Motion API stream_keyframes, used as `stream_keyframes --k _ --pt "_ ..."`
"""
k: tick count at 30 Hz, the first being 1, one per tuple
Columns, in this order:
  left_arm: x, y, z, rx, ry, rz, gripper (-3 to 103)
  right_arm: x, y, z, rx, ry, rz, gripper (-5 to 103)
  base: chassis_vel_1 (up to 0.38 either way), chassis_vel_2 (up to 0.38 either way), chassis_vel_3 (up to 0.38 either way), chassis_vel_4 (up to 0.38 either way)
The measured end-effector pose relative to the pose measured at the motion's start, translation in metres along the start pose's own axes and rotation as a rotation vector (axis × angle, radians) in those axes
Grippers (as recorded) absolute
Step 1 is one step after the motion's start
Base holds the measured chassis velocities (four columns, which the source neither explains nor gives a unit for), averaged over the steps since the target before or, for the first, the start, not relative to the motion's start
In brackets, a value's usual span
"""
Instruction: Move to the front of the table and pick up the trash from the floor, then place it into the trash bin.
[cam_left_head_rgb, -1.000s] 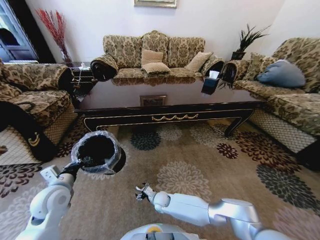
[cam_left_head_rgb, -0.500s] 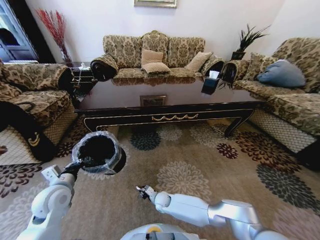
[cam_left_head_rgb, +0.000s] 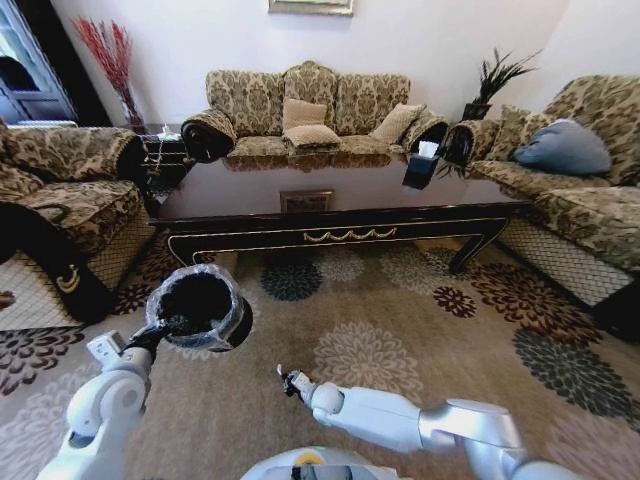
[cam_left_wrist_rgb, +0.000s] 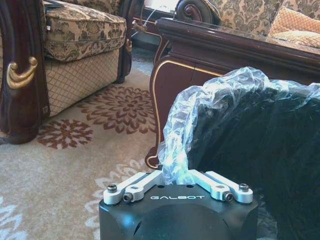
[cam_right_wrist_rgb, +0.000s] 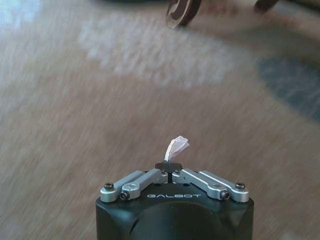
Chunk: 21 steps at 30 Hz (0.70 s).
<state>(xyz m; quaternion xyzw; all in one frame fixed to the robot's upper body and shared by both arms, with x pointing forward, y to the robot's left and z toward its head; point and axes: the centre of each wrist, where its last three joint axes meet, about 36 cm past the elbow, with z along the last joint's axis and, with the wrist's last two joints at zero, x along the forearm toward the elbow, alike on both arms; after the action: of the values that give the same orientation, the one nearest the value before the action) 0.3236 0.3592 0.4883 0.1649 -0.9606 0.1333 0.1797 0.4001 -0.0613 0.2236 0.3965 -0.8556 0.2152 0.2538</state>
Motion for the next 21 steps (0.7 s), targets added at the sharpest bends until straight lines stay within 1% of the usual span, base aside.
stream_keyframes --k 2,5,6,7,8,9,10,11,13,14,15,16,17,19,21 --pt "-0.001 0.0 0.001 0.0 0.002 -0.001 2 0.001 -0.003 -0.003 -0.003 -0.013 0.003 0 0.0 0.0 0.0 0.0" --pt "-0.008 0.0 0.01 -0.005 0.024 -0.007 2 0.018 -0.039 -0.041 -0.069 -0.16 0.028 0 0.0 0.0 0.0 0.0" --pt "-0.008 0.0 0.01 -0.005 0.024 -0.007 2 0.018 -0.039 -0.041 -0.069 -0.16 0.028 0 0.0 0.0 0.0 0.0" --pt "-0.008 0.0 0.011 -0.006 0.028 -0.007 2 0.021 -0.045 -0.047 -0.08 -0.181 0.035 0 0.0 0.0 0.0 0.0" --pt "-0.009 -0.001 0.013 -0.004 0.031 -0.006 2 0.027 -0.06 -0.063 -0.104 -0.231 0.052 0 0.0 0.0 0.0 0.0" --pt "-0.01 -0.002 0.014 0.0 0.034 0.002 2 0.034 -0.081 -0.089 -0.136 -0.308 0.084 0 0.0 0.0 0.0 0.0" --pt "-0.01 -0.003 0.014 0.002 0.034 0.006 2 0.038 -0.095 -0.105 -0.15 -0.347 0.11 0 0.0 0.0 0.0 0.0" --pt "-0.01 -0.003 0.014 0.002 0.034 0.006 2 0.038 -0.095 -0.105 -0.15 -0.347 0.11 0 0.0 0.0 0.0 0.0" --pt "-0.01 -0.003 0.014 0.006 0.033 0.009 2 0.044 -0.113 -0.125 -0.168 -0.389 0.147 0 0.0 0.0 0.0 0.0" --pt "-0.008 -0.005 0.013 0.011 0.03 0.017 2 0.052 -0.137 -0.149 -0.185 -0.444 0.196 0 0.0 0.0 0.0 0.0" --pt "-0.008 -0.005 0.013 0.013 0.03 0.02 2 0.058 -0.148 -0.158 -0.188 -0.467 0.214 0 0.0 0.0 0.0 0.0" --pt "-0.008 -0.006 0.013 0.013 0.03 0.021 2 0.062 -0.154 -0.164 -0.189 -0.483 0.223 0 0.0 0.0 0.0 0.0" --pt "-0.008 -0.006 0.013 0.013 0.03 0.021 2 0.062 -0.154 -0.164 -0.189 -0.483 0.223 0 0.0 0.0 0.0 0.0" --pt "-0.008 -0.007 0.013 0.014 0.031 0.026 2 0.078 -0.166 -0.182 -0.192 -0.536 0.231 0 0.0 0.0 0.0 0.0" --pt "-0.008 -0.008 0.014 0.016 0.034 0.029 2 0.089 -0.165 -0.195 -0.196 -0.58 0.21 0 0.0 0.0 0.0 0.0"
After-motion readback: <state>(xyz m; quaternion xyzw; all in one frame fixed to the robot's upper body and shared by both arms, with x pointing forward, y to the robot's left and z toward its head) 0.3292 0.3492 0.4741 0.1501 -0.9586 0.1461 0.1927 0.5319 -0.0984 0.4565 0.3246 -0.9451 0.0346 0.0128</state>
